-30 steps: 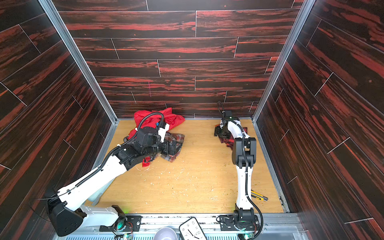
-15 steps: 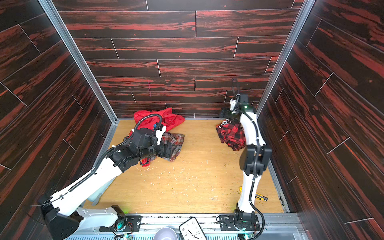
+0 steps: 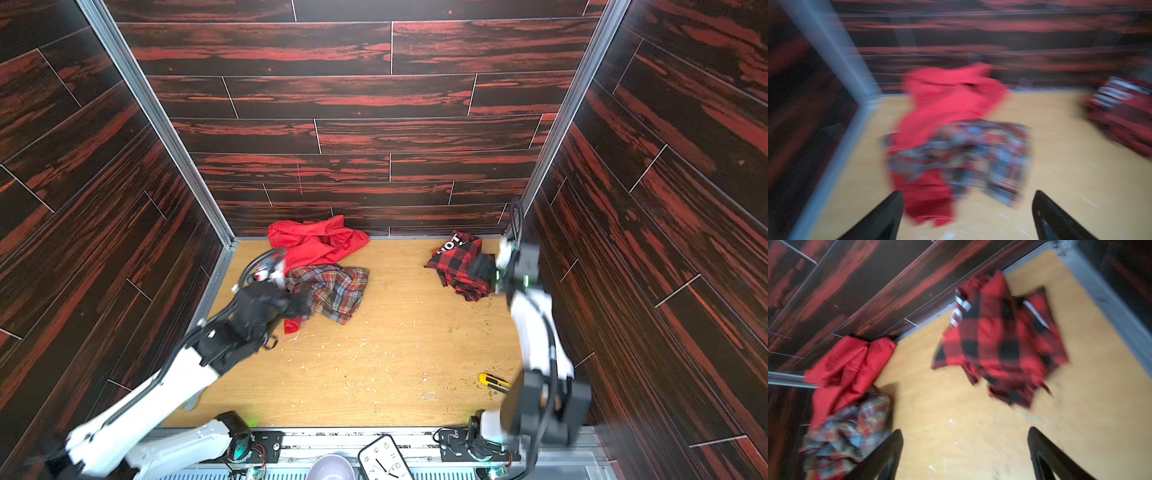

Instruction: Pick out a specific cloth from the pile

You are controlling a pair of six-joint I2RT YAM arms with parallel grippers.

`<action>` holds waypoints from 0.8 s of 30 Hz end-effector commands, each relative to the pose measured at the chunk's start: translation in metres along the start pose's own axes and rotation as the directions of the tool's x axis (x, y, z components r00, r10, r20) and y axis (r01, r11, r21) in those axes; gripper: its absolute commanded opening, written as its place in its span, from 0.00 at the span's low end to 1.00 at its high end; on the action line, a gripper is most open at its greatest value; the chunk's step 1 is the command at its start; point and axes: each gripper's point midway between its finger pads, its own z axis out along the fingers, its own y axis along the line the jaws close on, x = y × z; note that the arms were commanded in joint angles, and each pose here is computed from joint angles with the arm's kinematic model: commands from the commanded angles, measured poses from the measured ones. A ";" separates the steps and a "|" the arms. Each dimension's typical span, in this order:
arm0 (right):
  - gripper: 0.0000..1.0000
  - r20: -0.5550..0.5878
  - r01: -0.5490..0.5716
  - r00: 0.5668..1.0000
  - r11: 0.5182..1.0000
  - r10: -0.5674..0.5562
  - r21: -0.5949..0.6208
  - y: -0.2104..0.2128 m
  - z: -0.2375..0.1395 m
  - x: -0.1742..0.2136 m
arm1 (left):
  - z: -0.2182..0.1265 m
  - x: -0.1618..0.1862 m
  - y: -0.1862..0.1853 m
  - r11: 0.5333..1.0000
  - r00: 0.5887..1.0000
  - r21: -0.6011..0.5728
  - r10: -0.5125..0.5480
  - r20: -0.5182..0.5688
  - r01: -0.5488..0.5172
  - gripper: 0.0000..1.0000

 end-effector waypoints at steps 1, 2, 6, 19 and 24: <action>0.96 0.117 0.091 0.988 0.993 -0.099 0.070 -0.014 -0.004 -0.004 | 0.002 0.009 0.074 0.944 0.994 -0.325 -0.028 0.103 0.060 0.99; 0.96 0.095 0.092 0.990 0.990 -0.102 0.110 -0.024 -0.003 0.005 | 0.006 0.017 0.082 0.934 0.995 -0.356 0.022 0.099 0.015 0.99; 0.97 0.200 0.092 0.972 0.984 -0.121 0.150 -0.036 -0.008 0.010 | 0.027 0.045 0.093 0.906 0.981 -0.406 0.167 0.094 -0.115 0.99; 0.96 0.535 0.226 0.818 0.973 -0.211 0.037 -0.042 -0.024 0.086 | 0.074 0.122 0.142 0.899 0.984 -0.414 -0.082 0.157 0.141 0.99; 0.96 0.485 0.270 0.843 0.963 -0.233 -0.006 -0.036 -0.006 0.089 | 0.095 0.116 0.146 0.912 0.975 -0.369 -0.116 0.192 0.181 0.99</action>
